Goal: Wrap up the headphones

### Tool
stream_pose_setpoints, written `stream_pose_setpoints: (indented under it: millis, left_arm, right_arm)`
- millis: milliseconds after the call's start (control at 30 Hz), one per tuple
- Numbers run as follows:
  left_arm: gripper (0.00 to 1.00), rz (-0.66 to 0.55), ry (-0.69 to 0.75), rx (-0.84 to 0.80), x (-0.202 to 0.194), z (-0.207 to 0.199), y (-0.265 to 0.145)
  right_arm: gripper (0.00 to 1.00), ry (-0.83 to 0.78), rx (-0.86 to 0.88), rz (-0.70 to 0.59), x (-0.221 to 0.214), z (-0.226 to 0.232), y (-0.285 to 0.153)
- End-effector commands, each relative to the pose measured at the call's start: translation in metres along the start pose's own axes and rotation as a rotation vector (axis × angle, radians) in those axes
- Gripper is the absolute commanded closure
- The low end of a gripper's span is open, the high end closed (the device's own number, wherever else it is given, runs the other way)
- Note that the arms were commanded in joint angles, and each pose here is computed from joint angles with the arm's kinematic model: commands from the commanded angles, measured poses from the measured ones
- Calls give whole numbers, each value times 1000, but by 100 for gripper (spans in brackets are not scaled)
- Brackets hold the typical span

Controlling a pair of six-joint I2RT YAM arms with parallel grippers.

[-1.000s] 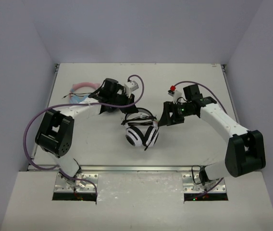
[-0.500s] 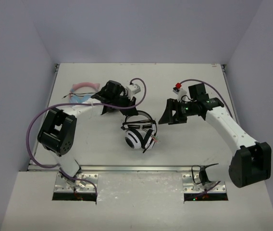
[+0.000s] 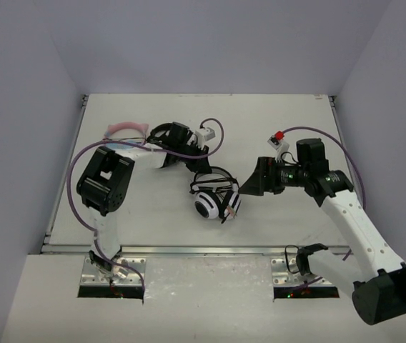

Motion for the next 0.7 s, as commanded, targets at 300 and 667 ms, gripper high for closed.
stream_pose_setpoints:
  millis: [300, 667]
  left_arm:
    - [70, -70, -29, -43, 14, -6, 37]
    - [0, -252, -78, 303, 75, -22, -23]
  right_arm:
    - [1, -43, 57, -38, -19, 9, -9]
    - [1, -102, -54, -104, -8, 15, -28]
Point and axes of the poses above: each gripper's point midway between its finger pads, its own y axis out along the fingers, its own z axis along the line the jaws close on, x = y × z, the point moved 6 cm from there along -y, back along the fingers, and after that the axes turned 5 degrees about -y, right-handed, at the moved point
